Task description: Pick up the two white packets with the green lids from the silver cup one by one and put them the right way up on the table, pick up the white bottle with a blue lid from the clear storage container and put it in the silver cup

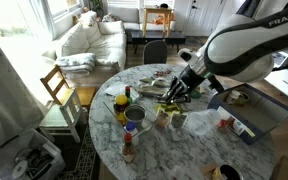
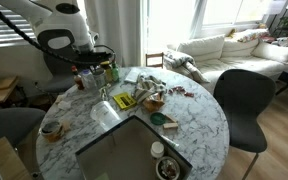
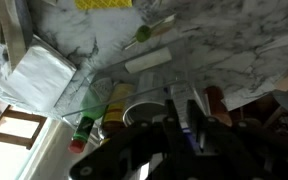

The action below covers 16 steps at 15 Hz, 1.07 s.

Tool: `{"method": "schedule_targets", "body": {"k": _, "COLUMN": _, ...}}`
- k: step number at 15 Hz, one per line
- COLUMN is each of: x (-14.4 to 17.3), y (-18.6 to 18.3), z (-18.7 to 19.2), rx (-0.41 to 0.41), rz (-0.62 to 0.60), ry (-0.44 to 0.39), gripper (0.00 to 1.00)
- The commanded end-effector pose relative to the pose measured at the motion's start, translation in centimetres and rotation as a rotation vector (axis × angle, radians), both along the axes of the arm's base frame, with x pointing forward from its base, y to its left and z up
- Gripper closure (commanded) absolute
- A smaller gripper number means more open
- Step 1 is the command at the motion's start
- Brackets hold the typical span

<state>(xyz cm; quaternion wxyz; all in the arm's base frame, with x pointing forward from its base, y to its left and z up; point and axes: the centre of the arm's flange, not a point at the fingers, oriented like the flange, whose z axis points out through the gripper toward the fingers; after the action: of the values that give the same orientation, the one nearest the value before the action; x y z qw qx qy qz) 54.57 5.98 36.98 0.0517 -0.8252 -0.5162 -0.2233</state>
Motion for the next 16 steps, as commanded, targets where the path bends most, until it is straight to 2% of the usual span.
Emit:
{"method": "schedule_targets", "body": {"k": 1, "x": -2.4, "y": -0.9, "z": -0.6, "rx": -0.026, "rz": -0.033, "ry": 0.025, "gripper": 0.95}}
{"method": "schedule_targets", "body": {"k": 3, "x": -2.7, "y": -0.8, "z": -0.9, "rx": -0.018, "rz": -0.028, "ry": 0.027, "gripper": 0.95}}
{"method": "schedule_targets", "body": {"k": 4, "x": -2.7, "y": -0.6, "z": -0.9, "rx": -0.017, "rz": -0.025, "ry": 0.026, "gripper": 0.90}}
{"method": "schedule_targets", "body": {"k": 5, "x": -2.7, "y": -0.4, "z": -0.8, "rx": -0.022, "rz": -0.021, "ry": 0.022, "gripper": 0.56}}
{"method": "schedule_targets", "body": {"k": 6, "x": -2.6, "y": -0.1, "z": -0.5, "rx": -0.018, "rz": -0.017, "ry": 0.011, "gripper": 0.60}}
{"method": "schedule_targets", "body": {"k": 7, "x": -2.5, "y": 0.2, "z": -0.3, "rx": -0.013, "rz": -0.018, "ry": 0.003, "gripper": 0.60}}
{"method": "schedule_targets", "body": {"k": 8, "x": -2.2, "y": 0.4, "z": -0.1, "rx": -0.009, "rz": -0.032, "ry": -0.011, "gripper": 0.55}}
{"method": "schedule_targets", "body": {"k": 13, "x": 0.3, "y": -0.5, "z": -1.1, "rx": -0.010, "rz": -0.206, "ry": -0.022, "gripper": 0.17}}
{"method": "schedule_targets", "body": {"k": 15, "x": 1.7, "y": -1.1, "z": -2.2, "rx": -0.034, "rz": -0.258, "ry": 0.021, "gripper": 0.02}}
{"method": "schedule_targets", "body": {"k": 16, "x": 2.3, "y": -1.3, "z": -2.6, "rx": -0.055, "rz": -0.280, "ry": 0.054, "gripper": 0.00}}
